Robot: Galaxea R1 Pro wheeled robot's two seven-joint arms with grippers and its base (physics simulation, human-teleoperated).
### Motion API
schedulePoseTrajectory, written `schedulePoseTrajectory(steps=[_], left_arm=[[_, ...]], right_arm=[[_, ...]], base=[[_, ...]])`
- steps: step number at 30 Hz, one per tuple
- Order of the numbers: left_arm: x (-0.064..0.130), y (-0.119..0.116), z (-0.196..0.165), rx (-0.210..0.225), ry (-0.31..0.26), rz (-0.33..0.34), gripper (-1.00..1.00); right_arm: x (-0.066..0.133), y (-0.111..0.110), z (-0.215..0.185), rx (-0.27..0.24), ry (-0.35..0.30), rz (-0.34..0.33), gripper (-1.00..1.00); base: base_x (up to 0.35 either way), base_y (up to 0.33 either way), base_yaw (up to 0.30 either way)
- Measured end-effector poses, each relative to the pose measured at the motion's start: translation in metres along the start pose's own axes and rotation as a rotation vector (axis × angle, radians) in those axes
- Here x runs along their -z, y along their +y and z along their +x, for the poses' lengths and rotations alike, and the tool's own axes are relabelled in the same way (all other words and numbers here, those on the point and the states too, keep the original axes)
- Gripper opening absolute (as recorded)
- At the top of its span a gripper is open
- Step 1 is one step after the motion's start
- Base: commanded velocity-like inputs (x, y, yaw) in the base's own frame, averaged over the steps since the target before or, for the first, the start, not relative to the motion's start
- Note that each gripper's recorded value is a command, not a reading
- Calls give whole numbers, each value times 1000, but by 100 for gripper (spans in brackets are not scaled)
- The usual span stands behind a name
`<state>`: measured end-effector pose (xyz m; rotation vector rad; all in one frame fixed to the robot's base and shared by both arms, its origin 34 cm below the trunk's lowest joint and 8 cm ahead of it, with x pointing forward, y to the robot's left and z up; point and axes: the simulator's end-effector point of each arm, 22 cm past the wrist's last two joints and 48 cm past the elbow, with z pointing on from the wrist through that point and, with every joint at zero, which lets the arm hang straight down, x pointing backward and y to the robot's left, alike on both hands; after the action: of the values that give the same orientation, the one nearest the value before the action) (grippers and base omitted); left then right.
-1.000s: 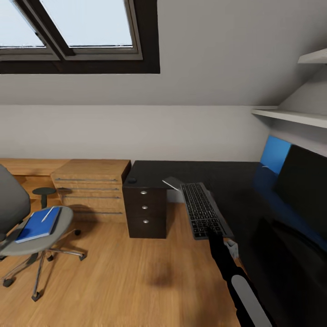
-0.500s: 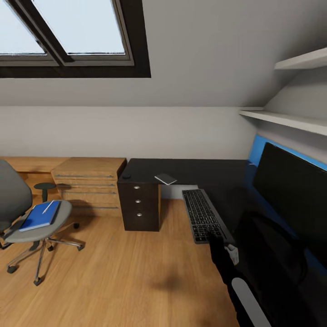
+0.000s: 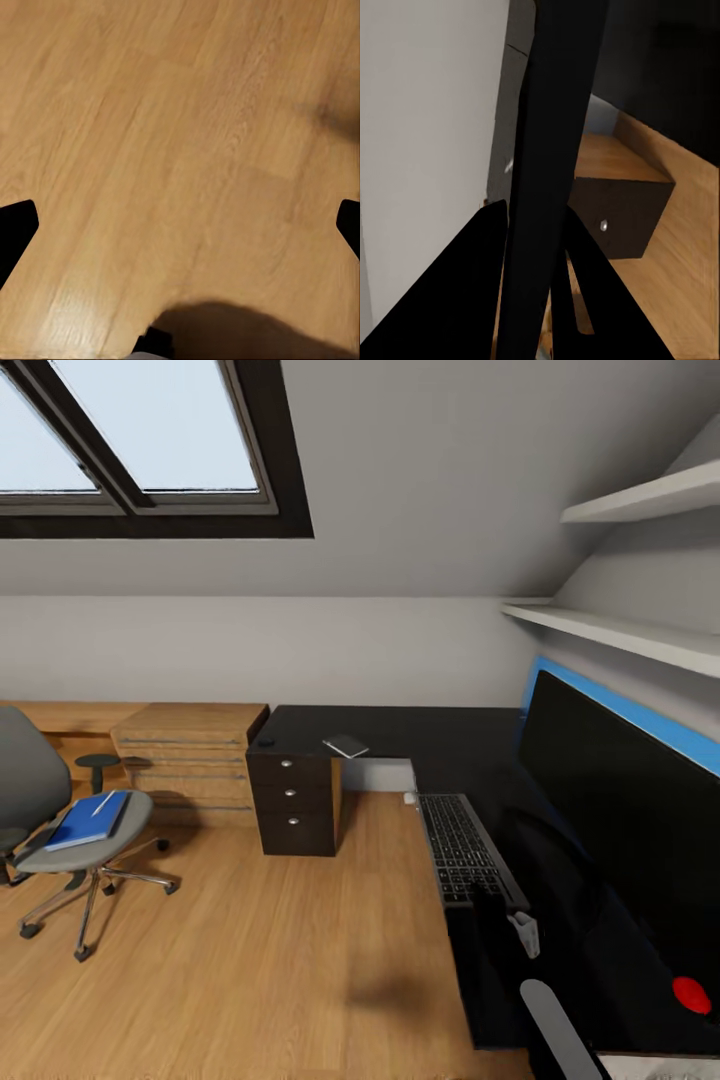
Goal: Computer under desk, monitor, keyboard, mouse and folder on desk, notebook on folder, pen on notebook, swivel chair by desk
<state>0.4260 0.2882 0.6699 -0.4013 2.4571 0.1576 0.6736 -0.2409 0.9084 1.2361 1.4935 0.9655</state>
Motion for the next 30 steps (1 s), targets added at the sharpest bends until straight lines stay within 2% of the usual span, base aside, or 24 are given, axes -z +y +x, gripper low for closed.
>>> schedulePoseTrajectory(steps=[4, 6, 8, 21, 30], left_arm=[[2, 7, -3, 8, -1, -12, 100], [1, 16, -6, 26, -5, -28, 100], [-1, 32, -10, 53, -11, -58, 100], [-1, 38, -11, 62, -12, -71, 100], [-1, 38, -11, 62, -11, -71, 100]], right_arm=[[1, -13, -6, -4, -12, 34, -100], [2, -40, -11, 4, -13, 91, -100], [0, -47, -15, 14, -13, 107, -100], [-5, -49, -16, 21, -12, 100, -100], [-6, -48, -17, 22, -15, 101, -100]], base=[[-212, -212, 0], [-34, -35, 0], [-5, -5, 0], [0, -126, 0], [112, -102, 0]])
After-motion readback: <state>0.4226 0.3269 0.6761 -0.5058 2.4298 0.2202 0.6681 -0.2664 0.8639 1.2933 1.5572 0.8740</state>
